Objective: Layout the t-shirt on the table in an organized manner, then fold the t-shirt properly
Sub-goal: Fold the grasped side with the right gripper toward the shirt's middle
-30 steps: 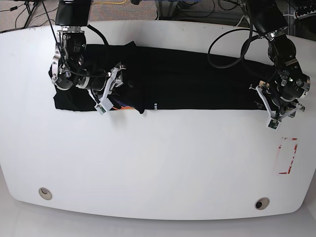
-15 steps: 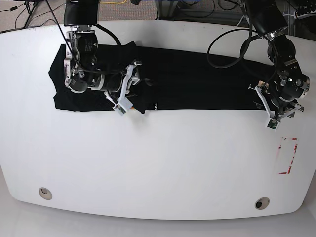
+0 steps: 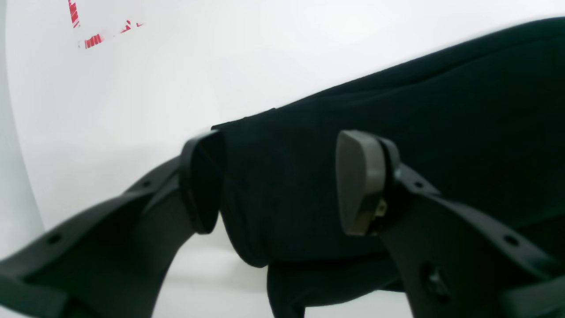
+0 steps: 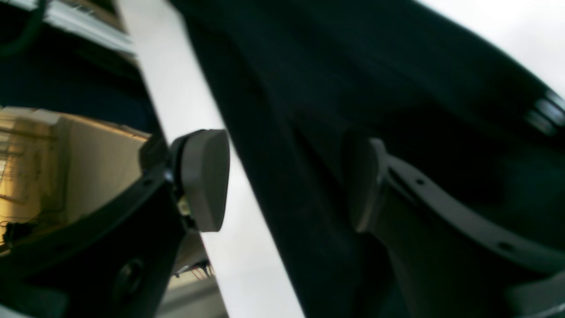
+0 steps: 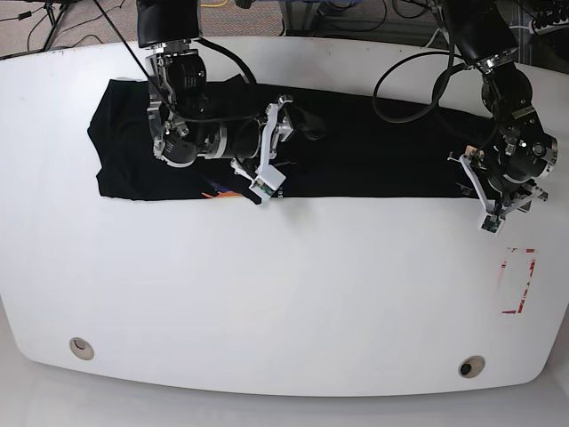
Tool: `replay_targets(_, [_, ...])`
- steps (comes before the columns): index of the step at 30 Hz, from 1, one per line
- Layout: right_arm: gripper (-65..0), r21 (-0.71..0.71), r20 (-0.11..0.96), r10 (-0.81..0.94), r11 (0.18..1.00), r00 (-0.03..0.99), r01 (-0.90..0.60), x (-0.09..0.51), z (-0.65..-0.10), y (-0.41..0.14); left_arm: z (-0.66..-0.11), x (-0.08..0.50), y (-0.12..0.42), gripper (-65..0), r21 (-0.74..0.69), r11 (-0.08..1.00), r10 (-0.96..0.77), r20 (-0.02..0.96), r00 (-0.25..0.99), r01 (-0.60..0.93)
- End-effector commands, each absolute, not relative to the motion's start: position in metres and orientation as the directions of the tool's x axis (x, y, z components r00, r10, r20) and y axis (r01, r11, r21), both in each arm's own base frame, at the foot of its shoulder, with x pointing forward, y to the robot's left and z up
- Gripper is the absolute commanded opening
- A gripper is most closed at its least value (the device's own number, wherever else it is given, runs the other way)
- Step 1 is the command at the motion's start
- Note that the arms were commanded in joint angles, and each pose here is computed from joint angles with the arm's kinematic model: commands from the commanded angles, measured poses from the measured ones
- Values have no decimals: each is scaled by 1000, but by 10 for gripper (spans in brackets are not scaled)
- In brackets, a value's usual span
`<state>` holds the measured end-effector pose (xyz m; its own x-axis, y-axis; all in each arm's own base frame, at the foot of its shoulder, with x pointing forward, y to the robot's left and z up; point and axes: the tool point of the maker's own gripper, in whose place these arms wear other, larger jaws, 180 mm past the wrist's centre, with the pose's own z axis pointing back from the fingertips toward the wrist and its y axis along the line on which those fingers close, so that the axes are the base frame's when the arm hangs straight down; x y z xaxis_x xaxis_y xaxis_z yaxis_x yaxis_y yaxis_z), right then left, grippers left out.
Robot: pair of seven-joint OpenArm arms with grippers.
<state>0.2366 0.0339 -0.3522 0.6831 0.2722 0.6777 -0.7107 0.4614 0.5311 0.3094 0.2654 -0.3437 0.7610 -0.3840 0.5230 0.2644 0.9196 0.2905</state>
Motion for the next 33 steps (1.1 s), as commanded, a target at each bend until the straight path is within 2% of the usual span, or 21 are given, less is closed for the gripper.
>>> replay_targets(1, [-277, 455, 739, 259, 490, 622, -744, 258, -330, 15, -330, 318, 267, -278, 311, 916, -392, 558, 732, 253])
replay_targets(9, [-281, 295, 792, 297, 578, 533, -761, 283, -304, -37, -326, 321, 267, -278, 315, 914, -396, 566, 723, 254])
replay_targets(12, [-315, 270, 797, 288, 616, 530, -740, 290, -300, -53, -325, 322, 267, -278, 315, 915, -396, 570, 720, 253])
replay_targets(15, [-390, 273, 795, 275, 635, 541, -723, 293, -302, -61, -323, 324, 267, -278, 318, 914, -396, 573, 717, 250])
replay_targets(17, [-472, 299, 780, 268, 635, 566, -713, 292, -310, -60, -324, 324, 268, -278, 317, 915, -395, 571, 719, 250])
replay_targets(21, [-596, 367, 765, 233, 609, 601, -703, 289, -323, -43, -323, 324, 266, -278, 316, 915, -394, 574, 718, 250])
replay_targets(33, [-607, 423, 718, 215, 621, 662, -660, 295, -383, -12, -325, 325, 263, -278, 312, 913, -400, 570, 717, 261])
